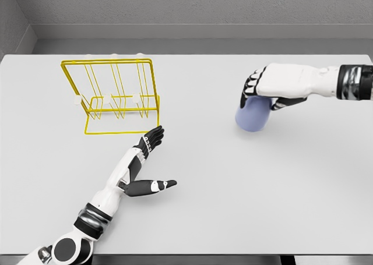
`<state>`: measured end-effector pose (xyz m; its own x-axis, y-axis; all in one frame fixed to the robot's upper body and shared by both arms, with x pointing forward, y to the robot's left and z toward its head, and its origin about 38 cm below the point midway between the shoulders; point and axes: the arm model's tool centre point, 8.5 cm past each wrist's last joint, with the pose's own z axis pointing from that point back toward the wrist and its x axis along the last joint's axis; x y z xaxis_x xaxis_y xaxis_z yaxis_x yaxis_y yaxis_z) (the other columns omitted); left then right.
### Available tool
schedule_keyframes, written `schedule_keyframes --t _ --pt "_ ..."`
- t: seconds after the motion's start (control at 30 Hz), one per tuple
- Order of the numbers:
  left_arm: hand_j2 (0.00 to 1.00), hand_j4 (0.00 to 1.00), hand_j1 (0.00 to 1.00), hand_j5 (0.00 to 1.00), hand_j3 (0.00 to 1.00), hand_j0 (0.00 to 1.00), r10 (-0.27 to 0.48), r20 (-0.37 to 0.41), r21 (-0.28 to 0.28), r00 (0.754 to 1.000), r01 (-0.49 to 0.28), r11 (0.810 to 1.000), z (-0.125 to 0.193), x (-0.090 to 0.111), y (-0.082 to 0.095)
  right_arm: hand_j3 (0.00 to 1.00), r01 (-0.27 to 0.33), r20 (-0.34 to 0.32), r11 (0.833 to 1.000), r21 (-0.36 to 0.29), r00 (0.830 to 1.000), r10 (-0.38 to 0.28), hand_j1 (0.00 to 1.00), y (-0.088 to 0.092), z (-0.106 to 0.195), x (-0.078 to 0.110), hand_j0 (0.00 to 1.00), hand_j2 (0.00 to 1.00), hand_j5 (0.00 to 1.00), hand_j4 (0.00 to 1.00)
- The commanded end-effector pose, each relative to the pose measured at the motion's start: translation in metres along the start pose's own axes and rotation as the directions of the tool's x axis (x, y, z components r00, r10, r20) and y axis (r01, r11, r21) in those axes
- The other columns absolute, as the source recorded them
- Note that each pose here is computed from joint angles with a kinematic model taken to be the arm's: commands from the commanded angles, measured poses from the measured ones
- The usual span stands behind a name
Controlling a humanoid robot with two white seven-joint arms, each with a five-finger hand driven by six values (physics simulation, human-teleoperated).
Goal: Place the cup on the cup holder with both arms
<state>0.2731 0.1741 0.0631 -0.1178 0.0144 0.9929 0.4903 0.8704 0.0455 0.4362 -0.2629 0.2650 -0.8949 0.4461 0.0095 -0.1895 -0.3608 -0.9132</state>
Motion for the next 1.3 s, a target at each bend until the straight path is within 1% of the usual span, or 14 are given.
schedule_keyframes --t 0.0,0.1,0.23,0.33,0.47,0.53,0.6,0.8,0.97,1.1,1.27 --pt "1.0 1.0 1.0 1.0 1.0 1.0 -0.001 0.001 -0.001 1.0 0.001 1.0 0.0 0.0 0.0 0.62 0.001 0.012 1.0 -0.004 1.0 -0.001 0.62 -0.002 -0.004 0.003 0.62 0.62 0.62 0.62" --pt "1.0 1.0 1.0 1.0 1.0 1.0 -0.003 0.0 -0.001 1.0 0.003 1.0 0.0 0.0 0.0 0.62 -0.002 0.034 1.0 -0.003 0.999 0.002 0.62 -0.005 -0.012 0.007 0.62 0.62 0.62 0.62" --pt "1.0 1.0 1.0 1.0 1.0 1.0 -0.003 0.0 -0.001 1.0 0.003 1.0 0.0 0.0 0.0 0.62 -0.023 0.059 1.0 -0.013 0.998 0.024 0.62 -0.01 -0.014 0.016 0.62 0.62 0.62 0.62" --pt "1.0 1.0 1.0 1.0 1.0 1.0 -0.002 -0.001 0.0 1.0 0.002 1.0 0.001 0.0 0.001 0.62 -0.028 0.065 0.999 -0.02 0.997 0.029 0.62 -0.013 -0.015 0.018 0.62 0.62 0.62 0.62" --pt "1.0 1.0 1.0 1.0 1.0 1.0 -0.001 0.0 0.001 1.0 0.001 1.0 0.0 0.0 0.0 0.62 -0.03 0.084 0.999 -0.017 0.996 0.031 0.62 -0.014 -0.023 0.022 0.62 0.62 0.62 0.62" --pt "1.0 1.0 1.0 1.0 1.0 1.0 -0.001 -0.001 0.001 1.0 0.001 1.0 0.0 0.0 0.0 0.62 -0.026 0.093 1.0 -0.011 0.995 0.027 0.62 -0.011 -0.027 0.025 0.62 0.62 0.62 0.62" --pt "1.0 1.0 1.0 1.0 1.0 1.0 -0.002 -0.001 0.0 1.0 0.002 1.0 0.001 0.0 0.001 0.62 -0.024 0.095 1.0 0.0 0.995 0.024 0.62 -0.01 -0.028 0.025 0.62 0.62 0.62 0.62" --pt "1.0 1.0 1.0 1.0 1.0 1.0 -0.002 -0.001 0.0 1.0 0.002 1.0 0.001 0.0 0.001 0.62 -0.029 0.111 1.0 0.004 0.993 0.028 0.62 -0.012 -0.035 0.028 0.62 0.62 0.62 0.62" --pt "1.0 1.0 1.0 1.0 1.0 1.0 -0.003 -0.002 0.0 1.0 0.003 1.0 0.001 0.0 0.001 0.62 -0.033 0.107 0.999 -0.013 0.994 0.035 0.62 -0.018 -0.035 0.027 0.62 0.62 0.62 0.62" --pt "1.0 1.0 1.0 1.0 1.0 1.0 -0.003 -0.002 0.0 1.0 0.003 1.0 0.001 0.0 0.001 0.62 -0.042 0.123 0.999 -0.014 0.991 0.043 0.62 -0.02 -0.045 0.03 0.62 0.62 0.62 0.62" --pt "1.0 1.0 1.0 1.0 1.0 1.0 -0.003 -0.002 0.003 1.0 0.003 1.0 0.001 0.0 0.001 0.62 -0.047 0.129 0.999 -0.016 0.99 0.048 0.62 -0.022 -0.047 0.032 0.62 0.62 0.62 0.62"
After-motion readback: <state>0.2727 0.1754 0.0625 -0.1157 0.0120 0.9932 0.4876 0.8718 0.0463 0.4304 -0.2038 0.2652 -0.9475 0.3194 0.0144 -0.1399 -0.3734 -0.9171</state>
